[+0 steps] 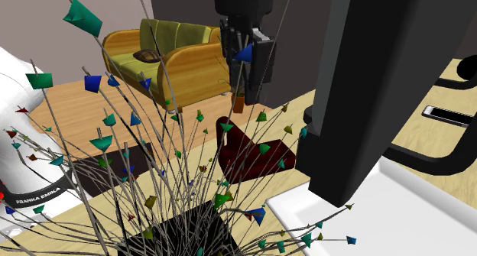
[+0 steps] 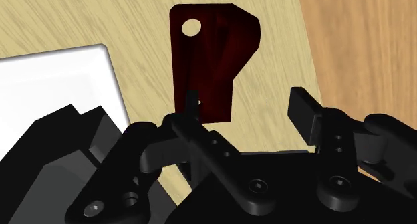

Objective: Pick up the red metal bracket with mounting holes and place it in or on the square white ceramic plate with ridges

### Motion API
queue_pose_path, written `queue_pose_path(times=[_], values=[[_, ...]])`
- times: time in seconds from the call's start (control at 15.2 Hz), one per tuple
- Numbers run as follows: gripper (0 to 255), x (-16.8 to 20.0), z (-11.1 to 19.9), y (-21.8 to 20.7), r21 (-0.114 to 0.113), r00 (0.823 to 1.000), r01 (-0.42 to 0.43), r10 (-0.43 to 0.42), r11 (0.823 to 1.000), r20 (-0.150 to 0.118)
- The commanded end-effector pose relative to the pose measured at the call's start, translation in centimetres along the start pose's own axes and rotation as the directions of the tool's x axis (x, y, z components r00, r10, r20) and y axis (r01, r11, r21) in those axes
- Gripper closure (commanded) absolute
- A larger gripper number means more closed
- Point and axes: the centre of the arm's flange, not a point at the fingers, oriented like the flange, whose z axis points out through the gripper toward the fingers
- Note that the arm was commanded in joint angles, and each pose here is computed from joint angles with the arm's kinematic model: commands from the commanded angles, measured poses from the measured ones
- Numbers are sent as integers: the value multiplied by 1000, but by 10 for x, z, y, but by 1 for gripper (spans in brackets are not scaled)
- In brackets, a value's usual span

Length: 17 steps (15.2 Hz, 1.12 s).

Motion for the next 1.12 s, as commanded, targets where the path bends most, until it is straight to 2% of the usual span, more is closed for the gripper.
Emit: queue_pose_path(times=[0.0, 0.26, 0.79, 1.06], values=[[0, 8, 19, -7, -30, 1000, -4, 4, 1000, 17], [0, 27, 71, -23, -108, 998, -11, 18, 994, 62], [0, 24, 112, -19, -110, 998, -11, 18, 994, 63], [0, 24, 112, -19, -110, 998, -11, 18, 994, 63]])
